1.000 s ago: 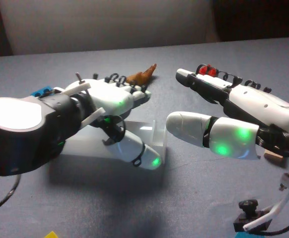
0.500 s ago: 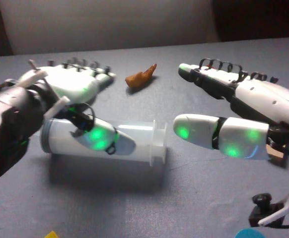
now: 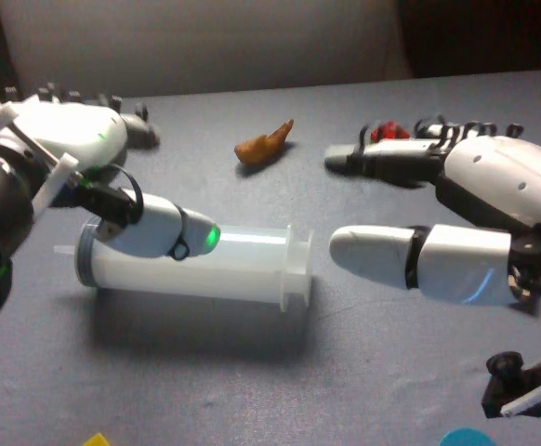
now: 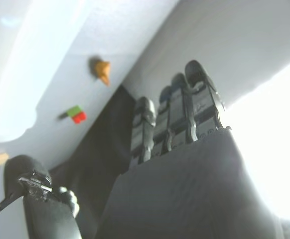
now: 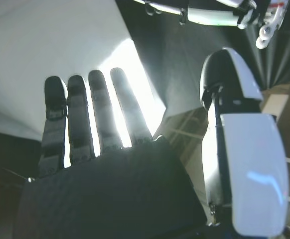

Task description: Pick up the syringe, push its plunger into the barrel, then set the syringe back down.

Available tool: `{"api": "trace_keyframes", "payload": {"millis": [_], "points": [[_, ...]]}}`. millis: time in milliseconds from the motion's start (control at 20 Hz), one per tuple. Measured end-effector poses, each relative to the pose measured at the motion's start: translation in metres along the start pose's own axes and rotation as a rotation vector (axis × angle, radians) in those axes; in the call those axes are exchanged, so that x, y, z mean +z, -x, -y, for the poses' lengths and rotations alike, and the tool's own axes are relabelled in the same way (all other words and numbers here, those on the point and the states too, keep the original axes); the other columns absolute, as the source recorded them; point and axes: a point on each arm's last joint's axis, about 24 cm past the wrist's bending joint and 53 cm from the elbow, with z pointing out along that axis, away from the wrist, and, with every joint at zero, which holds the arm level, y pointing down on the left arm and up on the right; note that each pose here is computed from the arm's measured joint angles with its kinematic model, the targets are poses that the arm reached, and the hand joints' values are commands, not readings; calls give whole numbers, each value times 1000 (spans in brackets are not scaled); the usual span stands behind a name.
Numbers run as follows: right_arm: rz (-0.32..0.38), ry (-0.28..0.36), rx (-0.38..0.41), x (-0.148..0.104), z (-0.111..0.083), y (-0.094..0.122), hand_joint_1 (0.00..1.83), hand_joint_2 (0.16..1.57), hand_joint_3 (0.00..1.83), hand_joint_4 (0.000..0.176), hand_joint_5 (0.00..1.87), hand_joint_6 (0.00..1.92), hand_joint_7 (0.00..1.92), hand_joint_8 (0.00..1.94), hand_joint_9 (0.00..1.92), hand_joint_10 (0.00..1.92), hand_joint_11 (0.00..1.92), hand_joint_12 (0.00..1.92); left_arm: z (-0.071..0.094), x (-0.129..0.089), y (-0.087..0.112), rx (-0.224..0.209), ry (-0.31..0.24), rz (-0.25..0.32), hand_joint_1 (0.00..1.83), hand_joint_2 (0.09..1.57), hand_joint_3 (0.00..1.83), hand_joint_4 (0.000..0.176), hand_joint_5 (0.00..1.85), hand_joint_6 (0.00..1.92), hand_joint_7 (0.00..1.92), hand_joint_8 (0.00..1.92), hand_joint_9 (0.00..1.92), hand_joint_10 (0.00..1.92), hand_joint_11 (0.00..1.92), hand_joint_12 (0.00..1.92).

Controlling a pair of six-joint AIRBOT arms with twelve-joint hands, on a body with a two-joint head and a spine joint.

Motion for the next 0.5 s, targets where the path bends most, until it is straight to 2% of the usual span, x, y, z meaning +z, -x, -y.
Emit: {"api": "trace_keyframes", "payload": {"millis": [50, 100, 150, 200, 250, 300, 350, 400, 450, 500], "points": [[-5, 4, -7, 0, -1, -1, 349, 1155, 2, 0, 921, 603, 1001, 660, 887, 1119, 780, 1597, 0, -3, -2, -32, -4, 11, 552, 1199, 2, 0, 856, 577, 953, 579, 802, 1021, 598, 1475], [-10, 4, -11, 0, -1, -1, 367, 1171, 1, 0, 759, 1159, 875, 1229, 858, 1500, 839, 1762, -3, -6, -7, -61, 3, 10, 581, 1225, 2, 0, 800, 994, 953, 938, 851, 1247, 709, 1563], [-13, 1, -13, 0, -1, -1, 477, 1170, 0, 0, 590, 1683, 784, 1799, 918, 1837, 1013, 1889, -9, -7, -12, -74, 16, 3, 625, 1256, 3, 0, 815, 1267, 927, 1332, 867, 1522, 744, 1728], [-15, -3, -15, 0, 0, -1, 546, 1159, 0, 0, 614, 1873, 818, 1913, 1024, 1904, 1176, 1915, -12, -8, -15, -86, 19, 1, 692, 1260, 3, 0, 814, 1586, 872, 1708, 851, 1836, 784, 1882], [-16, -3, -16, 0, -1, 0, 596, 1165, 0, 0, 768, 1911, 915, 1935, 1192, 1918, 1407, 1920, -15, -9, -19, -102, 20, 2, 681, 1278, 7, 0, 948, 1854, 995, 1878, 979, 1904, 913, 1913], [-16, -2, -14, 0, -1, 0, 534, 1251, 14, 23, 1047, 1921, 1151, 1941, 1422, 1921, 1648, 1921, -16, -9, -19, -131, 5, 16, 643, 1281, 0, 0, 1201, 1918, 1225, 1919, 1229, 1920, 1180, 1921], [-20, -5, -11, 0, -1, -1, 534, 1251, 14, 23, 1047, 1921, 1151, 1941, 1422, 1921, 1648, 1921, -18, -9, -20, -139, 6, 15, 643, 1281, 0, 0, 1201, 1918, 1225, 1919, 1229, 1920, 1180, 1921], [-32, -13, -3, 0, 1, -3, 510, 1305, 22, 26, 1122, 1921, 1249, 1941, 1484, 1921, 1692, 1921, -17, -9, -21, -145, -1, 15, 598, 1292, 2, 0, 1269, 1920, 1300, 1921, 1322, 1921, 1324, 1921], [-39, -20, 5, -1, 3, -4, 520, 1347, 24, 26, 1115, 1921, 1304, 1941, 1539, 1921, 1717, 1921, -17, -10, -22, -146, -3, 12, 526, 1318, 7, 0, 1307, 1921, 1361, 1921, 1381, 1921, 1396, 1921], [-43, -24, 17, -1, 3, -3, 596, 1353, 8, 26, 1097, 1921, 1289, 1941, 1499, 1921, 1701, 1921, -17, -10, -22, -146, -5, 12, 472, 1329, 5, 0, 1323, 1921, 1408, 1921, 1437, 1921, 1470, 1921]]}}
